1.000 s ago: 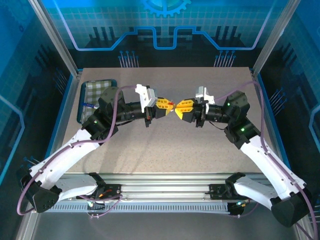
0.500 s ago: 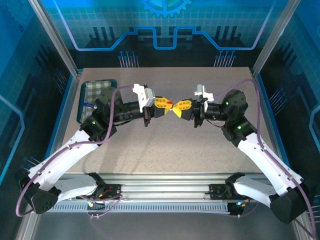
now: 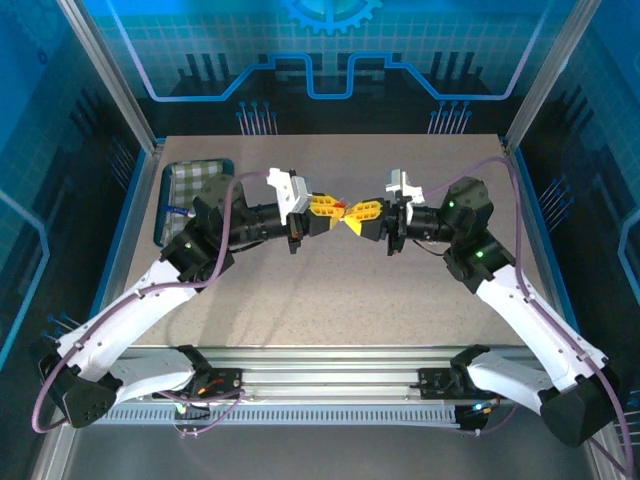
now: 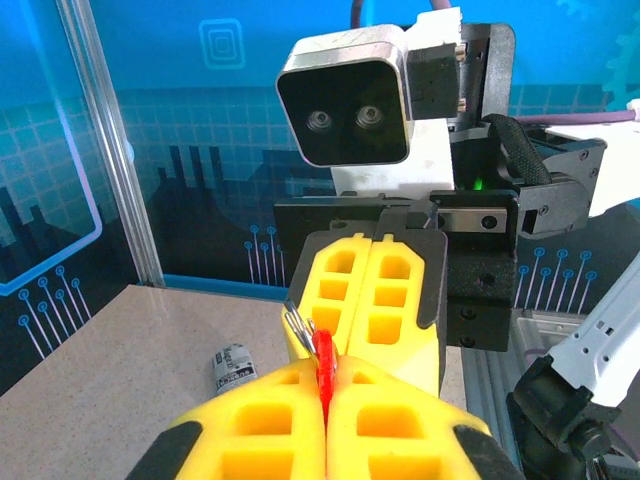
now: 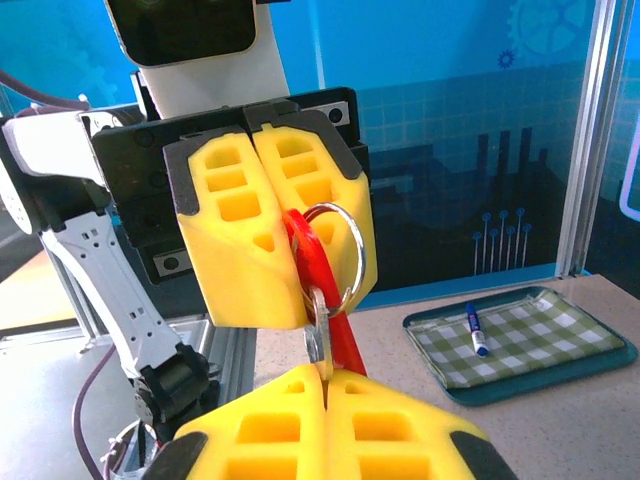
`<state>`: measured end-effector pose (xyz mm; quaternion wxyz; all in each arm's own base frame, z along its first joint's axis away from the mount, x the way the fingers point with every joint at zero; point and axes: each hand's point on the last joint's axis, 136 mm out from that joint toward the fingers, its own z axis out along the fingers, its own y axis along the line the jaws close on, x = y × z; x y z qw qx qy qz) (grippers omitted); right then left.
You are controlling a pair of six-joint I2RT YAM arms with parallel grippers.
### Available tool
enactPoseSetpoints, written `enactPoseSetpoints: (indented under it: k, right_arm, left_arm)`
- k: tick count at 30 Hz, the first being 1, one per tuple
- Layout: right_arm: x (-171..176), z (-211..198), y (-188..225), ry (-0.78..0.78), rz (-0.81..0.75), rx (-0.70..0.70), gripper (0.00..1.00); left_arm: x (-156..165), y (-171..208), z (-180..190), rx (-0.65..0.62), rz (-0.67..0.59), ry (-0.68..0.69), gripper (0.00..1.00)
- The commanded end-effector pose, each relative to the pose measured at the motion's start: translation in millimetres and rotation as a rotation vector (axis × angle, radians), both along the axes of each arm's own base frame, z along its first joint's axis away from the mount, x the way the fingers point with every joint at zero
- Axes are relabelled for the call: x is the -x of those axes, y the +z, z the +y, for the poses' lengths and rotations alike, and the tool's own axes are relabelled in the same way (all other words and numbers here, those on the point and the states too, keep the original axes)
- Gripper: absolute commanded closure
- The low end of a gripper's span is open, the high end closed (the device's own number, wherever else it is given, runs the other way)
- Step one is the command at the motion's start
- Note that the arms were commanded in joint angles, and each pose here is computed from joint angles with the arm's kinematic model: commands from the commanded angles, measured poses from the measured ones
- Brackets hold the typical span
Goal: Remove the keys from the keyring
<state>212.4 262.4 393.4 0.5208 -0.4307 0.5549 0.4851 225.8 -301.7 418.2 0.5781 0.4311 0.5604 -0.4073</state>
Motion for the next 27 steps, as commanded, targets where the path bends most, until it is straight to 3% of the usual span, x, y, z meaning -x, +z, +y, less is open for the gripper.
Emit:
enactPoseSetpoints:
  k: [1, 9, 12, 22, 27]
  right_arm:
    - [-3, -11, 4, -0.056, -0.016, 0.025, 1.0]
    - [-4, -20, 5, -0.113, -0.049, 0.073, 1.0]
    - [-2, -20, 6, -0.116, -0.062, 0.072, 1.0]
    - [-19, -27, 1, -0.352, -0.209, 0.188, 1.0]
    - [-17, -28, 3, -0.368, -0.251, 0.198, 1.0]
  left_arm:
    - [3, -2, 0, -0.001, -0.013, 0.0, 0.93]
    - [7, -4, 0, -0.015, 0.0, -0.022, 0.86]
    - [6, -6, -1, -0.019, 0.007, -0.026, 0.98]
    - [4, -8, -3, -0.033, 0.012, -0.022, 0.96]
    - [6, -9, -3, -0.038, 0.018, -0.032, 0.92]
